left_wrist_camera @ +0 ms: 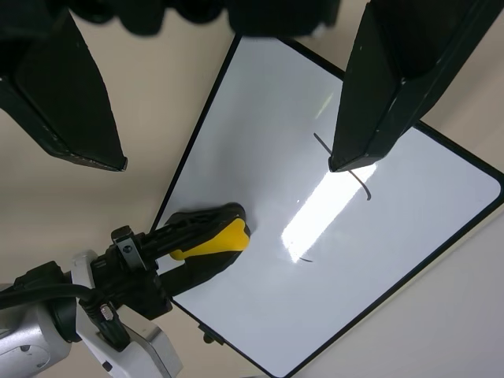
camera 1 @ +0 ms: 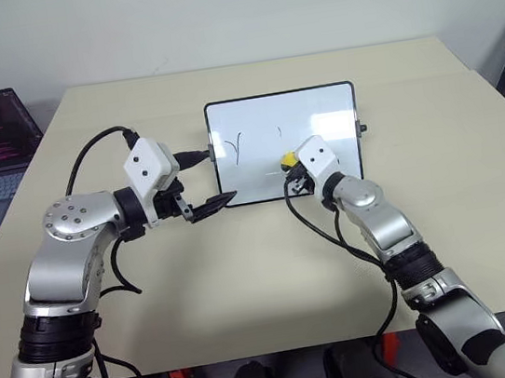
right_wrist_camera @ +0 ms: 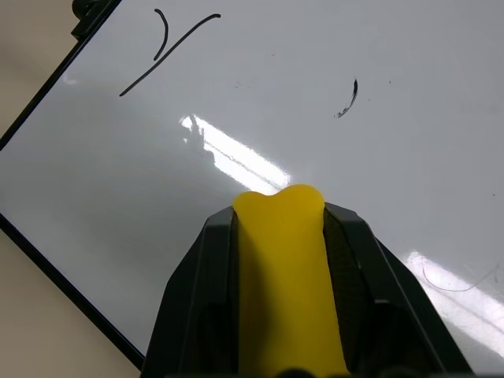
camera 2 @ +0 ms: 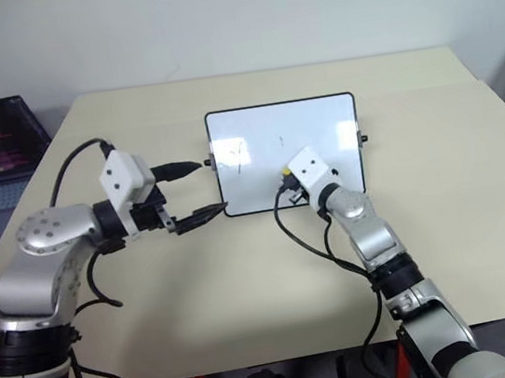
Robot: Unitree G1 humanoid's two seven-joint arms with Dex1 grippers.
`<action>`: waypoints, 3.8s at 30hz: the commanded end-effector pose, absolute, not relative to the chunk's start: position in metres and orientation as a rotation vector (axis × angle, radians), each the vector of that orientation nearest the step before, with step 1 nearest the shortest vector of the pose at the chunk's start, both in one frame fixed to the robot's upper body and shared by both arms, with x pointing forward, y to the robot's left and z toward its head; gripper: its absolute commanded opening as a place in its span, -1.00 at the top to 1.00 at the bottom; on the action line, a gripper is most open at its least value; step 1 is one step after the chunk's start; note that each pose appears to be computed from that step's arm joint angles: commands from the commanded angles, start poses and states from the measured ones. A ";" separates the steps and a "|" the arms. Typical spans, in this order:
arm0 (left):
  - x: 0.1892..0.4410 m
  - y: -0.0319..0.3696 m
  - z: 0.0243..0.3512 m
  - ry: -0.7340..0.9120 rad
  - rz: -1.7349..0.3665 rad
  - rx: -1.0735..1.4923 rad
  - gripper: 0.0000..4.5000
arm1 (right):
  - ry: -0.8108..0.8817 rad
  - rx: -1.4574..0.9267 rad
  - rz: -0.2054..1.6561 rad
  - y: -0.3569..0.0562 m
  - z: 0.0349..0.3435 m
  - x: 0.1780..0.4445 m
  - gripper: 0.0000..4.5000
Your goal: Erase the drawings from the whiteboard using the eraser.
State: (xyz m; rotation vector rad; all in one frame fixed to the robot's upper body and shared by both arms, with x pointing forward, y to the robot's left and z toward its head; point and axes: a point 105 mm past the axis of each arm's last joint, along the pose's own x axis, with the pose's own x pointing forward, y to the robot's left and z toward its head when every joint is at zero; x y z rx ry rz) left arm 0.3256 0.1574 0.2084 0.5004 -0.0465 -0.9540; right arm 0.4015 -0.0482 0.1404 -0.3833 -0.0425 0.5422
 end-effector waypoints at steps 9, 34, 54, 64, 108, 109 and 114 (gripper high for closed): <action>0.325 0.154 0.221 -0.105 -0.961 0.518 -1.00 | -0.278 -0.286 0.497 -0.026 0.235 0.408 0.48; 0.322 0.154 0.222 -0.102 -0.962 0.525 -1.00 | -0.196 -0.342 0.460 -0.030 0.196 0.437 0.48; 0.323 0.155 0.221 -0.096 -0.956 0.521 -1.00 | -0.144 -0.324 0.401 -0.064 0.189 0.414 0.48; 0.324 0.155 0.220 -0.093 -0.960 0.519 -1.00 | -0.217 -0.249 0.387 -0.062 0.232 0.401 0.48; 0.314 0.195 0.205 -0.047 -0.706 0.529 -1.00 | -0.347 -0.287 0.635 0.052 0.248 0.426 0.48; 0.313 0.196 0.205 -0.046 -0.704 0.529 -1.00 | -0.347 -0.290 0.643 0.055 0.245 0.425 0.48; 0.313 0.196 0.207 -0.045 -0.702 0.532 -1.00 | -0.324 -0.299 0.663 0.063 0.231 0.423 0.48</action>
